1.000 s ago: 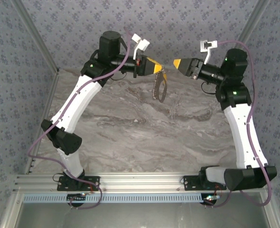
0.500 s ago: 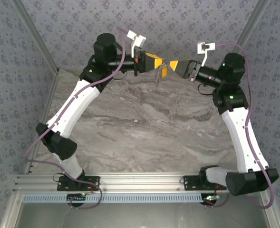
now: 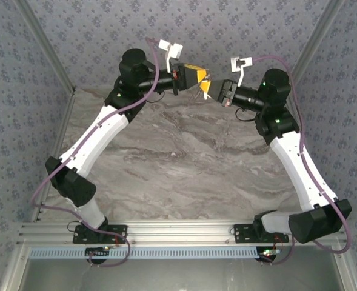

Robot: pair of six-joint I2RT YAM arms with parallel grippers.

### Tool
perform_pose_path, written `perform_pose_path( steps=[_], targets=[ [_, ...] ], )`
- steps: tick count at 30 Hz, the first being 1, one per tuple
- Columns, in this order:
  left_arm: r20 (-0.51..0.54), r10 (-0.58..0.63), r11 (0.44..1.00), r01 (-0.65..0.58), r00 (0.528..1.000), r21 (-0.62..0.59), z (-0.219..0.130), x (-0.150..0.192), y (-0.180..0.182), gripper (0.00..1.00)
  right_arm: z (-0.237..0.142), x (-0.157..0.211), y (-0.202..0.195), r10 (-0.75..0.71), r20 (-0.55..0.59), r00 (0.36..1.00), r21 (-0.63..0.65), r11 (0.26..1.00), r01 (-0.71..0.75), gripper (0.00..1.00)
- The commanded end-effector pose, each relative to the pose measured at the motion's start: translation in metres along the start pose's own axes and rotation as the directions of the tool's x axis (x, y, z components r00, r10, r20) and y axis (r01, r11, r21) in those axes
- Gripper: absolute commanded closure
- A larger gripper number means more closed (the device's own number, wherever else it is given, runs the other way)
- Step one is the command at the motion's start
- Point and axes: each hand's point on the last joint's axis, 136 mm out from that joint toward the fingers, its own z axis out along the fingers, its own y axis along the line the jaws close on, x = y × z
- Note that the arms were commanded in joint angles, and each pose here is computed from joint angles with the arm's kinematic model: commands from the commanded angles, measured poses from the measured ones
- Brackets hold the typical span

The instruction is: Put the keys on the keyring

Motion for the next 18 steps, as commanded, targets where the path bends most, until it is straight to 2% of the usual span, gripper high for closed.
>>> perform_pose_path(
  steps=[1,9,12,15,18],
  targets=[
    [0.125,0.089,0.996,-0.092,0.988,0.014,-0.014,-0.037,-0.031,1.0,0.006,0.0,0.006,-0.023,0.002,1.0,-0.023,0.999,0.023,1.0],
    [0.153,0.083,0.996,-0.084,0.985,0.003,-0.014,-0.04,-0.027,1.0,0.021,0.014,0.005,-0.008,-0.077,0.997,-0.048,0.999,0.004,0.98],
    [0.166,0.084,0.996,-0.084,0.982,-0.008,-0.015,-0.042,-0.026,1.0,0.013,0.019,-0.003,0.002,-0.086,0.996,-0.013,1.0,-0.003,0.61],
    [0.191,0.093,0.996,-0.091,0.977,-0.023,-0.019,-0.048,-0.025,1.0,-0.004,0.023,-0.011,0.021,-0.08,0.997,0.019,1.0,-0.019,0.48],
    [0.215,0.095,0.995,-0.093,0.972,-0.021,-0.021,-0.054,-0.027,1.0,-0.024,0.028,-0.018,0.042,-0.066,0.997,0.055,0.998,-0.039,0.44]
  ],
)
